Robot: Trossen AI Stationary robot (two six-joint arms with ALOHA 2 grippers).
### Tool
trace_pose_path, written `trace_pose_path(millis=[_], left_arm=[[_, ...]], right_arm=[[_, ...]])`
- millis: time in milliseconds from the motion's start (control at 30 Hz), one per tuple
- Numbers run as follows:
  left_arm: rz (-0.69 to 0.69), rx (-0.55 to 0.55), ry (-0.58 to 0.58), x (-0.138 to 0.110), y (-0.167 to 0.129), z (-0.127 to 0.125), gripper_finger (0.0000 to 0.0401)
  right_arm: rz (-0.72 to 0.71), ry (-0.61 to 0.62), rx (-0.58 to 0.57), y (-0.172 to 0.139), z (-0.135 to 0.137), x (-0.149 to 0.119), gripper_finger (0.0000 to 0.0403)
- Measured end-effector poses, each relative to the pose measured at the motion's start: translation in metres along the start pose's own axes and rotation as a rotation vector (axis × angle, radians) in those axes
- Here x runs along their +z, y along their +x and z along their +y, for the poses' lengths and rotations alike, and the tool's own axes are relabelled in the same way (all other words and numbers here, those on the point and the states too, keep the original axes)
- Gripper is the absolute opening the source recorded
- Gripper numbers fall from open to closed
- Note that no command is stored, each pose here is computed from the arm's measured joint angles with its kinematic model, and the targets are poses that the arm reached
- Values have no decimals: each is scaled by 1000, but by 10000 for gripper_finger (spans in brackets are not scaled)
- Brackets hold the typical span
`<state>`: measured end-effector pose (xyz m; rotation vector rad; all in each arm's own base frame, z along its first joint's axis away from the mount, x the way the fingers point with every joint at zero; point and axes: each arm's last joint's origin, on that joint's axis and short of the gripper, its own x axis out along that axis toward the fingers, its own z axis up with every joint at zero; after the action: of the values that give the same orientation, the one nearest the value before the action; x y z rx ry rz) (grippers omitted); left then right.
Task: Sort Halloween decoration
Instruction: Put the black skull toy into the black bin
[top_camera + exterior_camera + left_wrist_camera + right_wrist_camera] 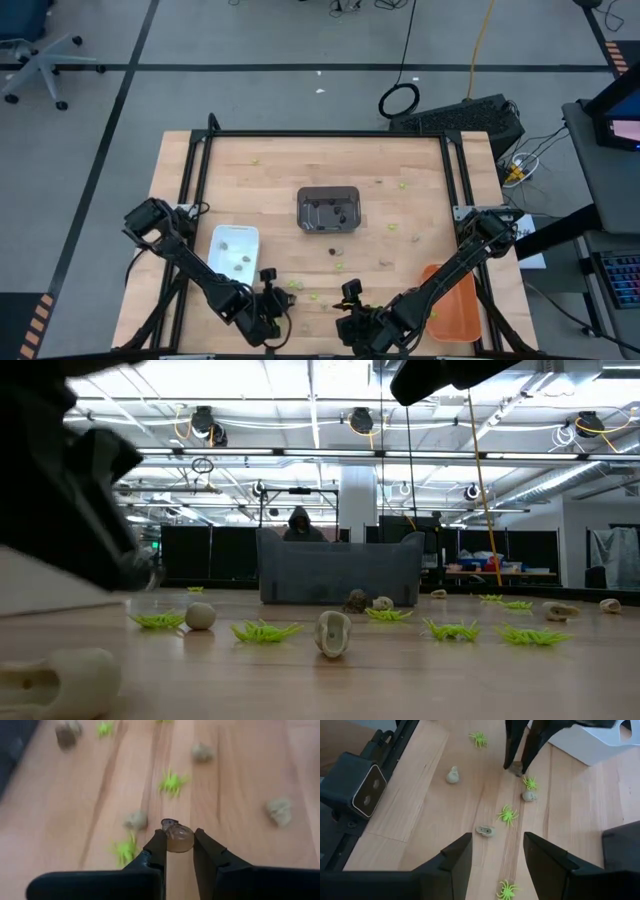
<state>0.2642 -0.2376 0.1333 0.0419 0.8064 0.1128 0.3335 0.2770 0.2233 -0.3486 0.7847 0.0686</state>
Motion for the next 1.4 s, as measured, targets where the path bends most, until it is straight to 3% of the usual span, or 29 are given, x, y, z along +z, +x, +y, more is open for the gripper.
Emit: trace_pose_path(millis=[267, 833, 1067, 1400], left_arm=[[-52, 24, 211, 10, -8, 2, 49], [-46, 57, 853, 10, -8, 2, 61], [-46, 63, 941, 11, -8, 2, 61], [-49, 86, 944, 11, -8, 3, 62]], right_arm=[[2, -1, 0, 0, 0, 0, 162], [2, -1, -1, 0, 0, 0, 162], [6, -4, -2, 0, 0, -1, 162], [9, -2, -2, 0, 0, -1, 162]])
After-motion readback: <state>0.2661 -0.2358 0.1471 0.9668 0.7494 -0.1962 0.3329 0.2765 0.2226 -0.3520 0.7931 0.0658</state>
